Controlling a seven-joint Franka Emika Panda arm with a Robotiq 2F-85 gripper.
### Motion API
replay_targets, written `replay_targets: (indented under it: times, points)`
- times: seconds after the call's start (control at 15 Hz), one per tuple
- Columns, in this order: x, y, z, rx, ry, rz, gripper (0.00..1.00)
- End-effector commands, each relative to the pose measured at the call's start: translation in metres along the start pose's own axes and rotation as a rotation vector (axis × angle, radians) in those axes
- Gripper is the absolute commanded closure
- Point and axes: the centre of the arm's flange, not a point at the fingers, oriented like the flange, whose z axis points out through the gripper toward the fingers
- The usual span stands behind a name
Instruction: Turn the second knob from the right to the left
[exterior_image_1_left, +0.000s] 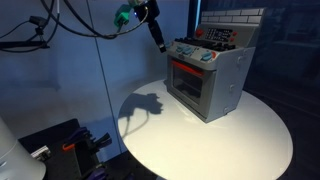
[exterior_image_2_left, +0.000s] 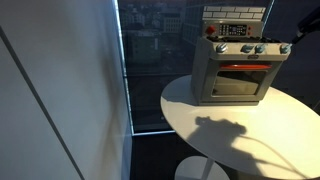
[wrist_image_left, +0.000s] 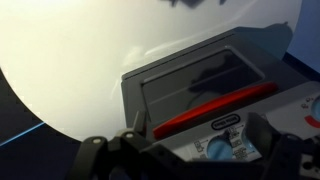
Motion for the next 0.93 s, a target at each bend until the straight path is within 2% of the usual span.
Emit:
replay_targets:
  times: [0.0, 0.33, 0.87]
  points:
    - [0.000, 0.000, 0.000, -0.001, -0.001, 0.000, 0.00]
    - [0.006, 0.000, 0.007, 0.011, 0.003, 0.049, 0.00]
    - [0.016, -0.011, 0.026, 0.052, 0.077, 0.107, 0.00]
